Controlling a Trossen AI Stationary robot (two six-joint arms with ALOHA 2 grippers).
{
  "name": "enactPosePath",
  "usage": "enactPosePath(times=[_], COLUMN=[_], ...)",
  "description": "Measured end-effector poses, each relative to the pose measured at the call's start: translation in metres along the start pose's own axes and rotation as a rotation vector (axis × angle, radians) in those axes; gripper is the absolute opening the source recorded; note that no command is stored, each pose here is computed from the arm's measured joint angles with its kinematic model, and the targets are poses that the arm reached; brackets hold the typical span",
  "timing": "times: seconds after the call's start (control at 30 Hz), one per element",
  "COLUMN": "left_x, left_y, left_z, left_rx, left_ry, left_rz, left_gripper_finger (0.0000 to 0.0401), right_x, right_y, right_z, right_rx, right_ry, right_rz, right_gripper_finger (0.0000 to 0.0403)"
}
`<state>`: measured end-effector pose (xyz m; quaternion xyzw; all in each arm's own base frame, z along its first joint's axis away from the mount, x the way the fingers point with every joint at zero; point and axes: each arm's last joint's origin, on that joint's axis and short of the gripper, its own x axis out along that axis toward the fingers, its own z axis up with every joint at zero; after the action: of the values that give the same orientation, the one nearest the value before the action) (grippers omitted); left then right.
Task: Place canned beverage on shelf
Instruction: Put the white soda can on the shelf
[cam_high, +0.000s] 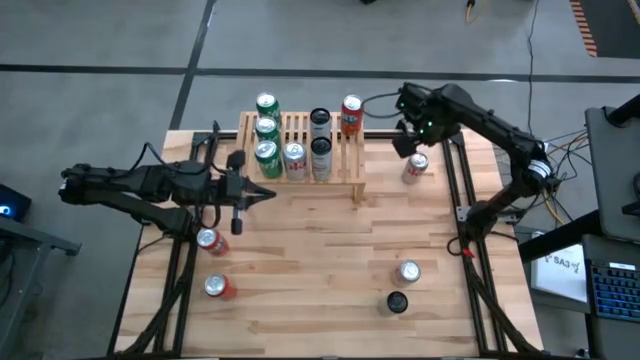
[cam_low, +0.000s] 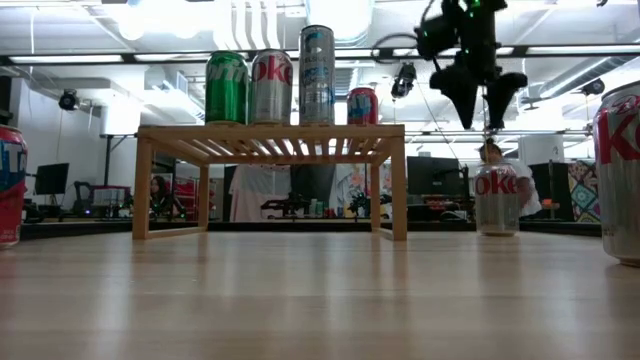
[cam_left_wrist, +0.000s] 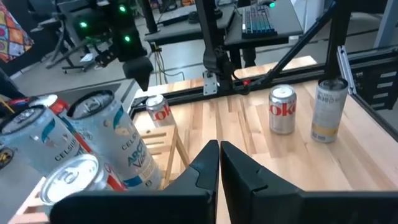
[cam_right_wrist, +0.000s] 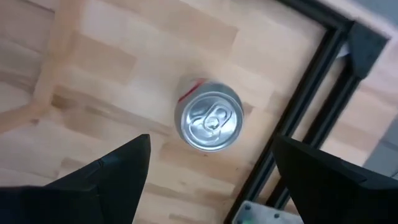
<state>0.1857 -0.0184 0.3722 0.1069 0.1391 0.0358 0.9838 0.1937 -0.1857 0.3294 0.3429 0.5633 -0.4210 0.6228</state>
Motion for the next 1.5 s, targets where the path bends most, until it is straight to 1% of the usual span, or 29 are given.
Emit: enactPosePath(times=[0.1, 0.23, 0.37, 0.63, 0.93, 1.27, 1.5], left_x=[0.001, 0.000, -0.006, -0.021, -0.027, -0.027, -0.027], left_y=[-0.001, -0.001, 0.001, 0.005, 0.006, 0.006, 0.006], left_z=[-0.003, -0.005, -0.003, -0.003, -0.004, -0.004, -0.004], left_rx=[0.001, 0.016, 0.016, 0.005, -0.001, 0.000, 0.000], left_ry=[0.013, 0.028, 0.020, -0.002, -0.008, -0.004, -0.004], left_rz=[-0.002, -0.005, -0.004, 0.000, 0.001, 0.001, 0.001], left_gripper_finger=[0.0000, 0.0000, 0.0000, 0.0000, 0.0000, 0.0000, 0.0000], right_x=[0.006, 0.014, 0.023, 0.039, 0.047, 0.074, 0.090], right_y=[-0.011, -0.015, -0.012, -0.008, -0.009, -0.008, -0.009], right_z=[0.006, 0.013, 0.018, 0.025, 0.021, 0.018, 0.009], right_rx=[0.023, 0.039, 0.032, 0.028, 0.027, 0.029, 0.026], right_ry=[0.041, 0.071, 0.108, 0.163, 0.181, 0.167, 0.224], right_rz=[0.051, 0.048, 0.063, 0.045, 0.029, 0.033, 0.011], right_gripper_finger=[0.0325, 0.0325, 0.0331, 0.0353, 0.0354, 0.0354, 0.0354])
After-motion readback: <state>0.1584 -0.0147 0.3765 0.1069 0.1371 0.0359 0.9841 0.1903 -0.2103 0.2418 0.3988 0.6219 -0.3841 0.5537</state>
